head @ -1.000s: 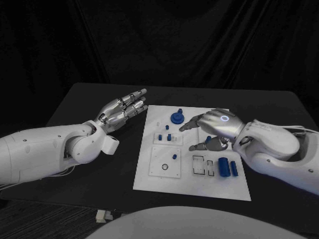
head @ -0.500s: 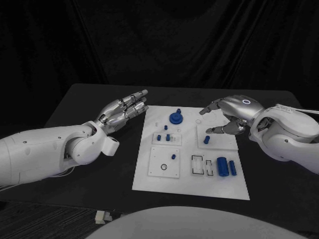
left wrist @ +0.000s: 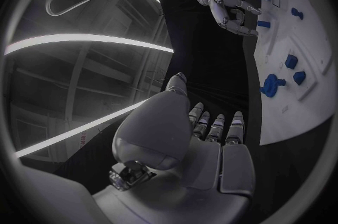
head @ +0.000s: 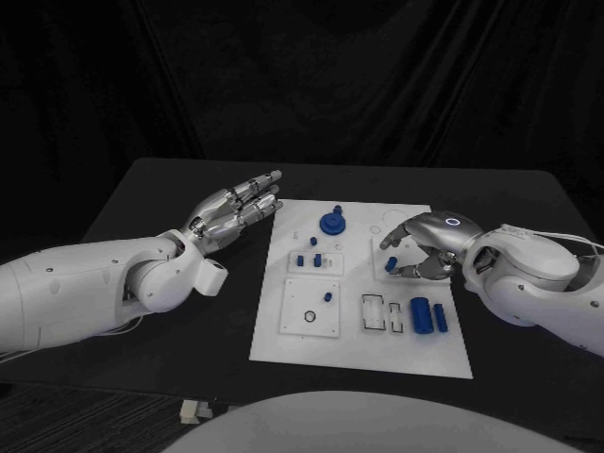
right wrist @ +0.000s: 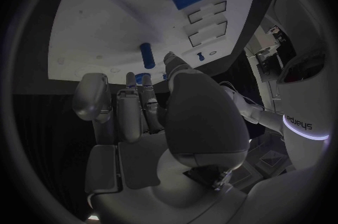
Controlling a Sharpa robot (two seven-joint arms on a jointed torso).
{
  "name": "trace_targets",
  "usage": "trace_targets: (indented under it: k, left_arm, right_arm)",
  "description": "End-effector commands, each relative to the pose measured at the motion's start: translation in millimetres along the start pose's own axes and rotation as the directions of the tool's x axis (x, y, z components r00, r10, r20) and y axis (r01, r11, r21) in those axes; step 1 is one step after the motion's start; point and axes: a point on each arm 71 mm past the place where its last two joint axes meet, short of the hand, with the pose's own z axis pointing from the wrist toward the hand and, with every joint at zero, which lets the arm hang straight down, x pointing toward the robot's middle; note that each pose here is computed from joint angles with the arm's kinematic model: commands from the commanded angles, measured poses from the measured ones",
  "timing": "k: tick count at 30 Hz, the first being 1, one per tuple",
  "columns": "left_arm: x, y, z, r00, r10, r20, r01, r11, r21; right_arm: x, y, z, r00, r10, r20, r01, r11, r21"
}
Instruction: Assemble the parts on the task board
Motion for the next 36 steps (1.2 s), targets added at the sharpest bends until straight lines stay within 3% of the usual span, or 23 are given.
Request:
trace_targets:
  k: [1,23,36]
  left_arm:
    - [1.7,-1.9,0.0,1.000,-0.006,-0.011,0.007,1.000,0.027]
    - [2.3,-1.3,0.3,1.000,-0.011,-0.016,0.011,1.000,0.022]
    - [2.6,-0.7,0.6,1.000,-0.014,-0.020,0.014,1.000,0.018]
  right_arm:
    - [4.3,-0.4,0.4,1.000,-0.013,-0.006,0.013,1.000,0.000]
    - [10.2,6.2,6.3,1.000,-0.004,0.012,0.005,0.999,-0.043]
    - [13.3,6.0,7.4,1.000,-0.006,-0.005,0.006,0.999,-0.040]
